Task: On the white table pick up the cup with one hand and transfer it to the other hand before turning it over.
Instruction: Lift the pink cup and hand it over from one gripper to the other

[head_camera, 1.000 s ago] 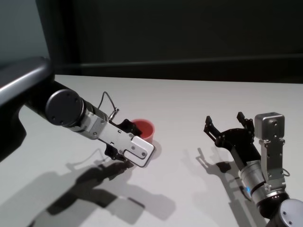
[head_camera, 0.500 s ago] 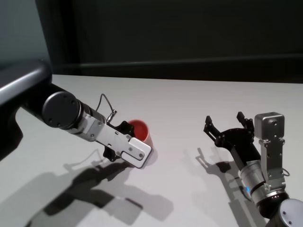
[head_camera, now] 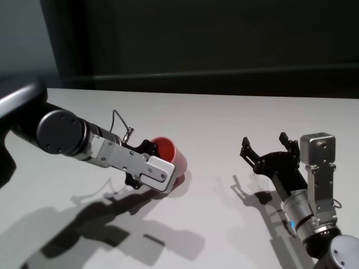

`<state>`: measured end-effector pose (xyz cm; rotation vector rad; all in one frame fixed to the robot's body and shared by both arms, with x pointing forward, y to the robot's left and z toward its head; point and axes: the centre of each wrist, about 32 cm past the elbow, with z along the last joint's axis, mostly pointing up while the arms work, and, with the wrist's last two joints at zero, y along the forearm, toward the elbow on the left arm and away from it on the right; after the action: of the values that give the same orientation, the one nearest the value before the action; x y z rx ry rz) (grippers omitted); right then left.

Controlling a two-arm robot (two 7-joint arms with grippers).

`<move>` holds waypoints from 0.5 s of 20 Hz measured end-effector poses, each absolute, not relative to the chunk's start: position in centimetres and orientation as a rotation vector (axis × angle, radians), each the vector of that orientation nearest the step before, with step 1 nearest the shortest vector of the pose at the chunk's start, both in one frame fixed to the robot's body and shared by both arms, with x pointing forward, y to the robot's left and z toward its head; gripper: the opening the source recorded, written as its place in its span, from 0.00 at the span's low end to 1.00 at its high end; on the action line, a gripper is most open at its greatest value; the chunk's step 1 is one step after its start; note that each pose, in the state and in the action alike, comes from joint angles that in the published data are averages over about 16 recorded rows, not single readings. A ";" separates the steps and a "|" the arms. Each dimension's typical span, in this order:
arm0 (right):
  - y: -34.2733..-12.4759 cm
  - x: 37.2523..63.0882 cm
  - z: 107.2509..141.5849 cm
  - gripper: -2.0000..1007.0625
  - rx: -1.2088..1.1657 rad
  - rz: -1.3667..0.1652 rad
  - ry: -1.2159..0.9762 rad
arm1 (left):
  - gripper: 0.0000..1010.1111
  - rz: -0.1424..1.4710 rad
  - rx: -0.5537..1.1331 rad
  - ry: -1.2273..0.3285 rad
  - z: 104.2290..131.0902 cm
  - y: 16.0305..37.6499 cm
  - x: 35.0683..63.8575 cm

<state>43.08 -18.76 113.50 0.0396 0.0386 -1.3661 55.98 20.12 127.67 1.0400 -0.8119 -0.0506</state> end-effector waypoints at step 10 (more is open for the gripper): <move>-18.8 43.1 113.5 0.99 0.040 -1.366 0.039 | 0.05 0.128 0.815 -0.693 126.9 22.1 56.0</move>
<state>43.08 -18.76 113.50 0.0396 0.0386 -1.3661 55.98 22.14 126.90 0.8153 -0.6932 0.1283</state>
